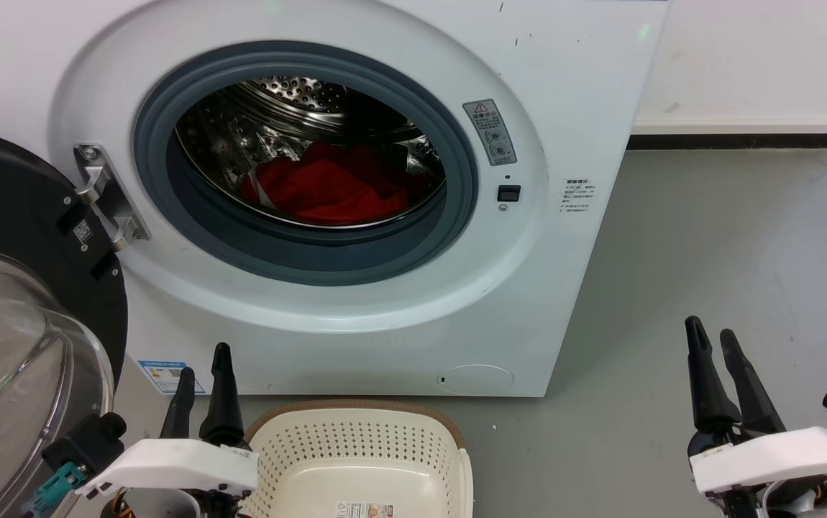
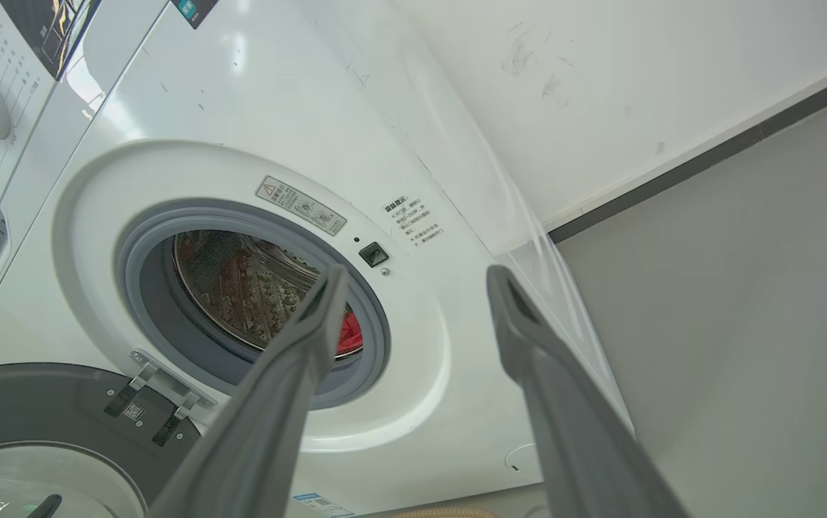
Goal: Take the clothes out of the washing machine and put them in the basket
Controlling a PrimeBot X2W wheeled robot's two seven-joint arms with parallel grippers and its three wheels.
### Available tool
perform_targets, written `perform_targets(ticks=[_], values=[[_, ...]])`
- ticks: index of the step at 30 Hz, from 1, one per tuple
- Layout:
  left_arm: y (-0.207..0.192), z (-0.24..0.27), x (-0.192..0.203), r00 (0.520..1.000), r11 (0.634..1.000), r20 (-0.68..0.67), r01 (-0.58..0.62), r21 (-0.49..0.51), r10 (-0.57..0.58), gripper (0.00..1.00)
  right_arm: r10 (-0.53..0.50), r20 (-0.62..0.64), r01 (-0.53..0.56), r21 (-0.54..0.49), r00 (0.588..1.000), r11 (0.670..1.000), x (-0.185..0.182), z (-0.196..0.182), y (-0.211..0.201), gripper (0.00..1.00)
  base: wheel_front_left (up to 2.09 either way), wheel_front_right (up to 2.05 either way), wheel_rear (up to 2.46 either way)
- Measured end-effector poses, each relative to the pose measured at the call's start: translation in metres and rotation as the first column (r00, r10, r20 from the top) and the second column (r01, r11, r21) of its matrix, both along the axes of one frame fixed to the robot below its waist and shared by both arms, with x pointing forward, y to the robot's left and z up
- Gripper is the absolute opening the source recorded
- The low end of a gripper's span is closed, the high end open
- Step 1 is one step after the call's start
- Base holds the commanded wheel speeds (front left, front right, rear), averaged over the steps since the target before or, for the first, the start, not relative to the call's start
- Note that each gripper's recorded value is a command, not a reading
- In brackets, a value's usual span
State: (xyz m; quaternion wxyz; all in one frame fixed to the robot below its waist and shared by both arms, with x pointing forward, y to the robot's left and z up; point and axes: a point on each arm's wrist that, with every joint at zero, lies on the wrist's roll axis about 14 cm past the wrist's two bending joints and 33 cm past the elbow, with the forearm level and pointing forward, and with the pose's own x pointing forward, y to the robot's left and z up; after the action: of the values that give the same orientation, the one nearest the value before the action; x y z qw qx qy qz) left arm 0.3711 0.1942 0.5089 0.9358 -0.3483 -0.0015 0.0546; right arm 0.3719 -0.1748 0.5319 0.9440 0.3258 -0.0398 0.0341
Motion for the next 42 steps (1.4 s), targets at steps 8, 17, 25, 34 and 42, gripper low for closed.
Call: perform_targets(ticks=[8,17,25,34,42], values=[[-0.001,0.000,-0.003,1.000,0.994,-0.001,-0.006,0.108,0.006,1.00,0.016,0.024,-0.012,-0.141,1.000,0.990,-0.003,0.003,0.008,1.00,0.00,0.00,0.00],[-0.004,0.003,-0.005,1.000,0.975,0.014,-0.007,0.223,0.004,1.00,0.026,0.041,-0.014,-0.257,0.999,0.966,-0.007,0.003,0.013,1.00,0.00,0.00,0.00],[-0.005,0.003,-0.009,1.000,0.951,0.020,-0.011,0.308,0.006,1.00,0.032,0.072,-0.006,-0.337,0.997,0.942,-0.008,0.009,0.016,1.00,0.00,0.00,0.00],[-0.010,0.006,-0.009,0.999,0.920,0.037,-0.005,0.393,-0.010,1.00,0.038,0.096,0.005,-0.414,0.995,0.910,-0.011,0.012,0.018,1.00,0.00,0.00,0.00],[-0.011,0.005,-0.013,0.999,0.890,0.038,-0.009,0.456,-0.010,1.00,0.043,0.121,0.019,-0.465,0.992,0.885,-0.013,0.017,0.019,1.00,0.00,0.00,0.00]])
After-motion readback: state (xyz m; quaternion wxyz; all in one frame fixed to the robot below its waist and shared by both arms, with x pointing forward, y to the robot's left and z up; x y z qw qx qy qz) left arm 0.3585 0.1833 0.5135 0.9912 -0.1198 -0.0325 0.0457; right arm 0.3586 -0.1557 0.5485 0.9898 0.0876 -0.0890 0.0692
